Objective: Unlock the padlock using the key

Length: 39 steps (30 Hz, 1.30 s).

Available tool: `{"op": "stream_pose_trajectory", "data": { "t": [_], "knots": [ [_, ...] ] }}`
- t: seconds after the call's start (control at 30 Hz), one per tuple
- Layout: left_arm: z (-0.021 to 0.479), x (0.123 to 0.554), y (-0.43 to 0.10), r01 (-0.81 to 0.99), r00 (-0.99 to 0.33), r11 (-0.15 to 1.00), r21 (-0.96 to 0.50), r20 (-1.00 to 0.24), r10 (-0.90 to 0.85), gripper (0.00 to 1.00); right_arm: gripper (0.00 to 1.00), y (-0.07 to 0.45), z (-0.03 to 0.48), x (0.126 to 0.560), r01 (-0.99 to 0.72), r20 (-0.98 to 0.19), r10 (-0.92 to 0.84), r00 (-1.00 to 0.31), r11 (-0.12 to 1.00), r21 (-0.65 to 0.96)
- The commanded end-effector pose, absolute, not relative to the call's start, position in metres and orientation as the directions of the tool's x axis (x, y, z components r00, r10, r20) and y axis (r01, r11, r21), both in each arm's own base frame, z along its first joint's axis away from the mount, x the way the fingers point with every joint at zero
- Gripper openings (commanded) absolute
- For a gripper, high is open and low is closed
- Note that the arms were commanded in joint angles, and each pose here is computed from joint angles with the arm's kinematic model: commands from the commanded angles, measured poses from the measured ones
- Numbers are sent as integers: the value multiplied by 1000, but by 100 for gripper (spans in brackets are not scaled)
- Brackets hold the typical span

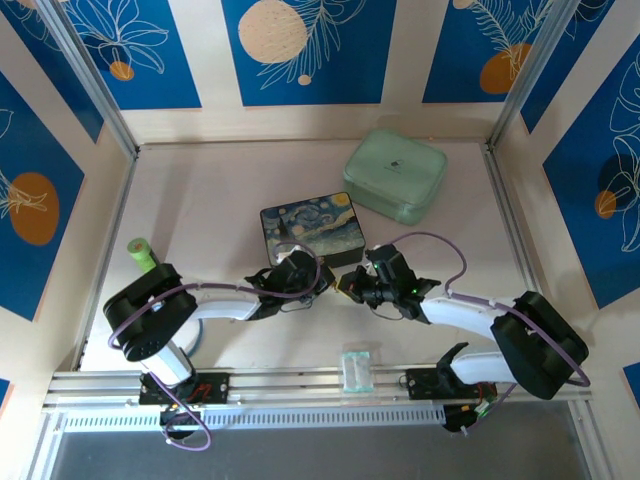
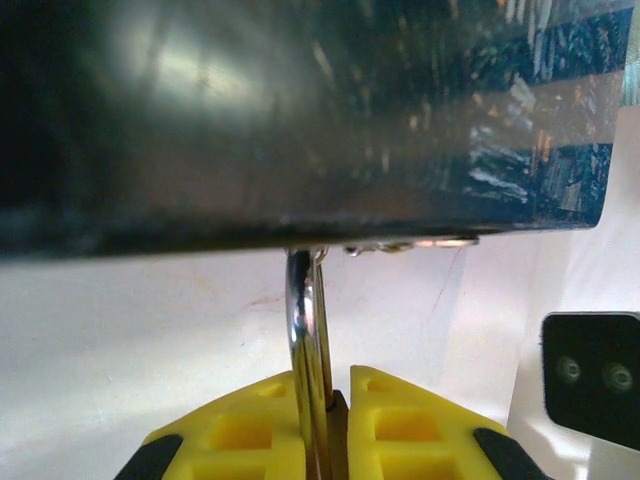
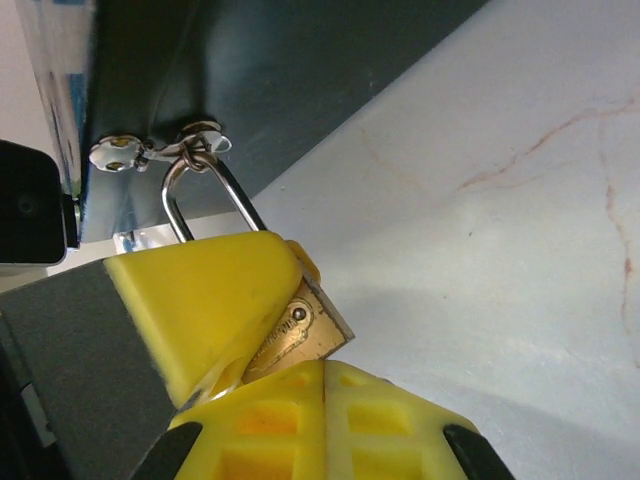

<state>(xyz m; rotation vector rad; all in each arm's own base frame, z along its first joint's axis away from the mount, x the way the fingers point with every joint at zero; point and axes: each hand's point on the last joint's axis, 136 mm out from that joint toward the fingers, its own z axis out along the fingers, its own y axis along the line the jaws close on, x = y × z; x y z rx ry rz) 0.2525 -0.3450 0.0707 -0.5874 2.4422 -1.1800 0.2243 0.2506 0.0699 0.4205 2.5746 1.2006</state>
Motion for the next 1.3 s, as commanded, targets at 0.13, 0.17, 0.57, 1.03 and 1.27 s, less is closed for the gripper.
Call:
{"op": "stream_pose_trajectory", "data": {
  "t": [0.13, 0.17, 0.57, 1.03, 1.27],
  "knots": [
    [83, 246, -362, -167, -896, 532, -830, -97, -433, 0, 27, 214, 69, 223, -65, -389, 168, -906, 852, 519],
    [81, 245, -364, -164, -902, 535, -829, -94, -422, 0, 30, 214, 69, 221, -109, -408, 124, -904, 858, 503],
    [82, 238, -360, -137, -922, 562, -816, -102, -372, 0, 33, 249, 72, 206, -444, -572, -226, -789, 852, 277],
    [88, 231, -359, -127, -932, 553, -823, -92, -351, 0, 23, 265, 76, 222, -455, -627, -242, -741, 867, 204],
    [85, 227, -353, -124, -933, 568, -814, -99, -346, 0, 22, 247, 73, 226, -356, -544, -80, -835, 832, 424]
  ]
}}
